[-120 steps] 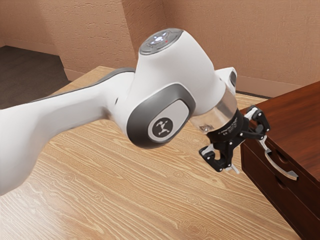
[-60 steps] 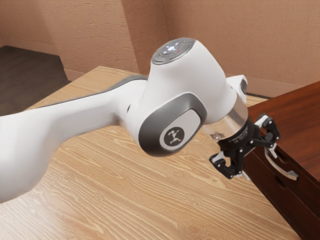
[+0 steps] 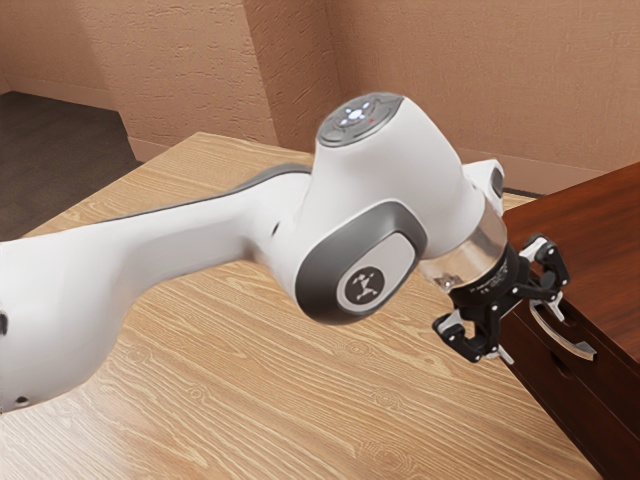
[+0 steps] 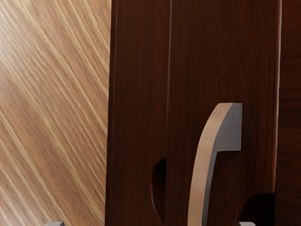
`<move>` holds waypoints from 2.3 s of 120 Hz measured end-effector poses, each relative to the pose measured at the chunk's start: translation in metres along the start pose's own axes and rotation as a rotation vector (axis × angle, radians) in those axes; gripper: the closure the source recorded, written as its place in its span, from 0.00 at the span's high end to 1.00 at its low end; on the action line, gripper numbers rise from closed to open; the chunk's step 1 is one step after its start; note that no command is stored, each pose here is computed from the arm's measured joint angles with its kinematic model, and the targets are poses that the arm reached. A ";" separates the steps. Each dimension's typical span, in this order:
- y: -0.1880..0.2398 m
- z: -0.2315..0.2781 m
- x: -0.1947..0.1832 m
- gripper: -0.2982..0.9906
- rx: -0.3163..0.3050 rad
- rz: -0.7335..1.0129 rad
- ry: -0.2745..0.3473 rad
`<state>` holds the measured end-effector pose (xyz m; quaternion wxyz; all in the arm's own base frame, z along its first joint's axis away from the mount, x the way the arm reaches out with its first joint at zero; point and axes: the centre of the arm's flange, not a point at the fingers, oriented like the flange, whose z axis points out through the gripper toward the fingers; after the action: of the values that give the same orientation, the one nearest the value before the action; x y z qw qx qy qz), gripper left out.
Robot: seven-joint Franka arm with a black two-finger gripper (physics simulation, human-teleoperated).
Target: Pull the drawer handle with one arm to open the drawer
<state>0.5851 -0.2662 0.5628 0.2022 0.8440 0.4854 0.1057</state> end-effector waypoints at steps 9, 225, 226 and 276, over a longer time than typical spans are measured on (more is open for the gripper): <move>0.000 0.003 0.001 0.59 0.002 -0.002 -0.001; -0.052 -0.028 0.002 0.16 0.093 -0.031 0.022; -0.053 -0.028 0.002 0.16 0.093 -0.031 0.022; -0.084 -0.047 0.002 0.16 0.079 -0.043 0.038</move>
<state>0.5033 -0.2161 0.5674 0.1614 0.8386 0.5109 0.0982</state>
